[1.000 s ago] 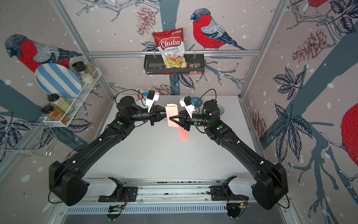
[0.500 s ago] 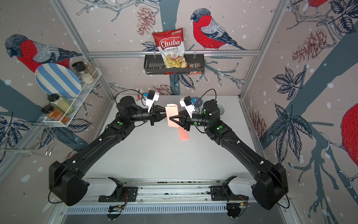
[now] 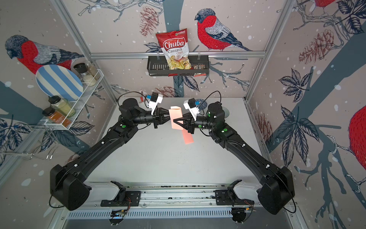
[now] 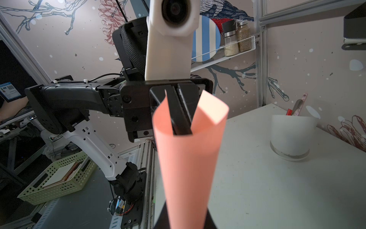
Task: Fold the square paper along the opposite sides
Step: Fold the paper.
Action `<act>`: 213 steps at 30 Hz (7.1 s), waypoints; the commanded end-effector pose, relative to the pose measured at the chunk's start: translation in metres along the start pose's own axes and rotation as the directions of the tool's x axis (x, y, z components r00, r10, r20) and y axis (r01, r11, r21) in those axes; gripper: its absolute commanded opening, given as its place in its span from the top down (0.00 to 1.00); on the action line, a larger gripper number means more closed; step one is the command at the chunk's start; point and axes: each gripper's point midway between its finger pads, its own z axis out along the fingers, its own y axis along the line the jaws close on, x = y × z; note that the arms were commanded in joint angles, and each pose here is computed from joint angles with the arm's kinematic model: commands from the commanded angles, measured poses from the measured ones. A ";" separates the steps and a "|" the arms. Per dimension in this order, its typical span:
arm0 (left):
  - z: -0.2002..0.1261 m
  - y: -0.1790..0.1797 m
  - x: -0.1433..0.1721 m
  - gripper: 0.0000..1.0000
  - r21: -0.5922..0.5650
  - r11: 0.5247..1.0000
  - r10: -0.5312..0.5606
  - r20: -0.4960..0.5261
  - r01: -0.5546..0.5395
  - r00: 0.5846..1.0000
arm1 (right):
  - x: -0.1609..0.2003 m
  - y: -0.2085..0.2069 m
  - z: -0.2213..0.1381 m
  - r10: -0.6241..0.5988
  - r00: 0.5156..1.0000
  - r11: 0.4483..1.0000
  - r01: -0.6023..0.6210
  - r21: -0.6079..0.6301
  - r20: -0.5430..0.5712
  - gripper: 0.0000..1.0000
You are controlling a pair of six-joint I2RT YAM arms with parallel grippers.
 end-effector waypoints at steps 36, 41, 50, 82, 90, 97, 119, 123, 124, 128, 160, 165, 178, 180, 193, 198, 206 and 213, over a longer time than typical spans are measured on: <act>0.000 -0.003 -0.004 1.00 0.009 1.000 0.029 0.017 -0.029 0.999 | -0.016 0.010 -0.005 -0.067 0.997 0.998 0.067 -0.002 0.046 0.80; 0.000 -0.003 -0.005 1.00 0.009 0.999 0.033 0.020 -0.033 0.999 | -0.015 0.009 -0.004 -0.067 0.997 0.998 0.067 -0.001 0.047 0.80; -0.001 -0.005 -0.004 1.00 0.016 1.000 0.025 0.022 -0.026 0.999 | -0.019 0.005 -0.003 -0.068 0.996 0.998 0.067 0.022 0.056 0.78; -0.002 -0.011 -0.008 1.00 0.002 0.998 0.058 0.015 -0.058 0.998 | -0.008 0.004 0.001 -0.052 0.998 0.999 0.052 0.018 0.026 0.74; -0.004 -0.016 -0.015 1.00 0.007 0.997 0.076 0.026 -0.077 0.997 | 0.002 0.004 0.002 -0.047 0.999 0.999 0.047 0.014 0.002 0.74; -0.002 -0.014 -0.016 1.00 0.004 0.997 0.078 0.021 -0.078 0.997 | 0.003 0.007 0.000 -0.059 0.998 0.998 0.059 0.012 -0.005 0.75; 0.001 -0.008 -0.013 1.00 -0.004 0.997 0.075 0.003 -0.075 0.997 | 0.003 0.015 -0.001 -0.086 0.996 0.996 0.086 -0.015 -0.009 0.70; 0.001 -0.008 -0.010 1.00 0.000 0.998 0.069 -0.002 -0.069 0.998 | -0.002 0.017 -0.001 -0.100 0.995 0.995 0.100 -0.019 0.008 0.72; 0.001 -0.008 -0.010 1.00 0.003 0.998 0.070 -0.002 -0.070 0.998 | -0.003 0.017 -0.001 -0.103 0.995 0.994 0.103 -0.021 0.012 0.72; 0.001 -0.009 -0.009 1.00 0.007 0.998 0.067 -0.005 -0.067 0.998 | -0.007 0.017 0.001 -0.102 0.995 0.994 0.103 -0.029 0.020 0.76; -0.007 -0.023 -0.025 0.66 -0.002 0.992 0.128 0.036 -0.128 0.991 | 0.006 0.012 0.001 -0.072 0.997 0.997 0.072 -0.016 0.008 0.86; -0.009 -0.023 -0.025 0.56 -0.015 0.990 0.139 0.039 -0.139 0.989 | 0.004 0.014 0.001 -0.076 0.997 0.997 0.076 -0.018 0.013 0.86; -0.073 -0.010 -0.075 0.31 -0.409 0.886 0.345 0.268 -0.218 0.900 | -0.021 0.035 -0.011 -0.120 0.991 0.991 0.123 -0.060 0.060 0.87; -0.076 -0.018 -0.062 0.28 -0.379 0.895 0.343 0.254 -0.233 0.904 | -0.030 0.043 -0.017 -0.139 0.987 0.986 0.145 -0.076 0.083 0.85; -0.053 -0.049 -0.014 0.22 -0.044 0.970 0.245 0.180 -0.241 0.953 | -0.058 0.052 -0.019 -0.156 0.978 0.978 0.173 -0.120 0.138 0.74; -0.055 -0.050 -0.016 0.22 -0.052 0.964 0.265 0.196 -0.260 0.944 | -0.053 0.047 -0.015 -0.134 0.984 0.980 0.150 -0.129 0.121 0.69; -0.049 -0.040 -0.010 0.25 -0.051 0.967 0.253 0.176 -0.248 0.951 | -0.053 0.050 -0.015 -0.134 0.984 0.977 0.151 -0.153 0.117 0.57; -0.045 -0.033 -0.009 0.28 -0.039 0.972 0.236 0.163 -0.232 0.958 | -0.052 0.047 -0.012 -0.121 0.986 0.978 0.138 -0.156 0.115 0.68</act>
